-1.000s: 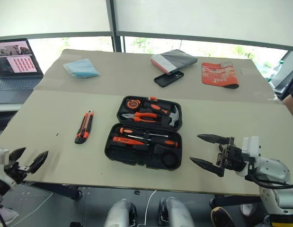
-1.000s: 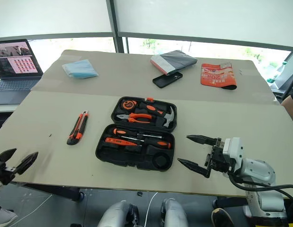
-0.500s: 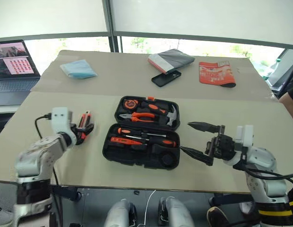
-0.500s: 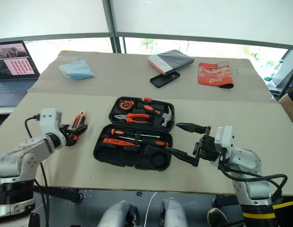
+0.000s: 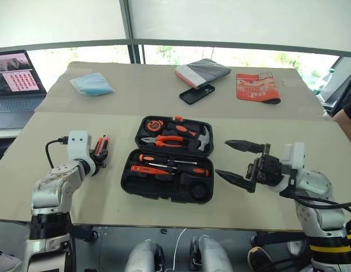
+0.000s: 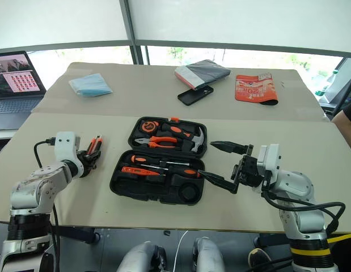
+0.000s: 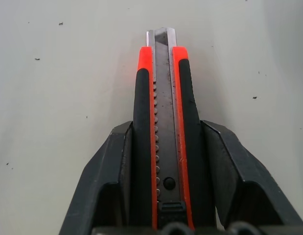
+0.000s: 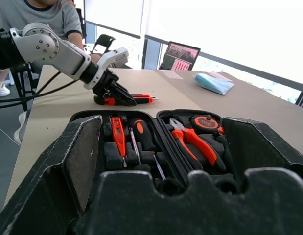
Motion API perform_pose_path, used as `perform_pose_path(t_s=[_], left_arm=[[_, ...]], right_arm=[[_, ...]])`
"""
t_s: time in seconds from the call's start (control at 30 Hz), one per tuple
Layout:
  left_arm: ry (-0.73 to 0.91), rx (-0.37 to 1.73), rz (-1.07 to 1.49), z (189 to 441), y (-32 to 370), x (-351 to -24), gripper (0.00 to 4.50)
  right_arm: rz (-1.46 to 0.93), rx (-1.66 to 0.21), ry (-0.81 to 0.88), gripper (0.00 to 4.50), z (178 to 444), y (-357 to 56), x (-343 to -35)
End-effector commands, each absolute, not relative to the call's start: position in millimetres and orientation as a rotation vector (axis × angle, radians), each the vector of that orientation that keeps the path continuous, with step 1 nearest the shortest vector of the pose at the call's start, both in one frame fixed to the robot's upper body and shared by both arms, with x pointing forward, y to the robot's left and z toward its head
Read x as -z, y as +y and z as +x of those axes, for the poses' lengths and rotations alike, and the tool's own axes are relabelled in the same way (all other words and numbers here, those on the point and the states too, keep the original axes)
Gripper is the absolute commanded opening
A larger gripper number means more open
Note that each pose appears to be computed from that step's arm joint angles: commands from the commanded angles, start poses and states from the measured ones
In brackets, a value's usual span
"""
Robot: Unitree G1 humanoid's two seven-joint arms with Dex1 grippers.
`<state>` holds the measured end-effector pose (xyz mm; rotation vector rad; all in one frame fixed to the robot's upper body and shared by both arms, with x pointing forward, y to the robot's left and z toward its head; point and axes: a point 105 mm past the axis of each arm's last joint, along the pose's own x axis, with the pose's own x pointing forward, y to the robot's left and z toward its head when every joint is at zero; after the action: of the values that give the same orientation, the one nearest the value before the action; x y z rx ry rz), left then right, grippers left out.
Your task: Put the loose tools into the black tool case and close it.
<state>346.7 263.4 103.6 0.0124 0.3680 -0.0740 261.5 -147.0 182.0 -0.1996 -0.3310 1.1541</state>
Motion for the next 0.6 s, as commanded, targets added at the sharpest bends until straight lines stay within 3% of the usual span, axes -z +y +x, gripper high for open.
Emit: perform_pose_path(t_s=[0.03,0.1,0.17,0.23,0.33,0.43,0.6], left_arm=[[0.106,0.278,0.013,351,248,-157,1.7],[-0.024,0.505,0.046,340,228,-188,1.7],[-0.024,0.829,0.105,315,200,-199,1.7],[0.008,1.089,0.174,293,180,-200,1.7],[0.141,1.374,0.446,271,158,-176,1.7],[0.25,1.507,0.602,262,147,-157,1.7],[0.288,1.54,0.763,270,131,-139,1.7]], right_arm=[[-0.225,-1.145,-0.362,4.5,259,-150,-194],[-0.236,-1.144,-0.359,4.5,258,-152,-195],[-0.281,-1.164,-0.354,4.5,254,-154,-197],[-0.346,-1.2,-0.316,4.5,250,-155,-192],[-0.375,-1.237,-0.24,4.5,242,-160,-182],[-0.373,-1.248,-0.187,4.5,234,-164,-177],[-0.364,-1.236,-0.15,4.5,224,-167,-177]])
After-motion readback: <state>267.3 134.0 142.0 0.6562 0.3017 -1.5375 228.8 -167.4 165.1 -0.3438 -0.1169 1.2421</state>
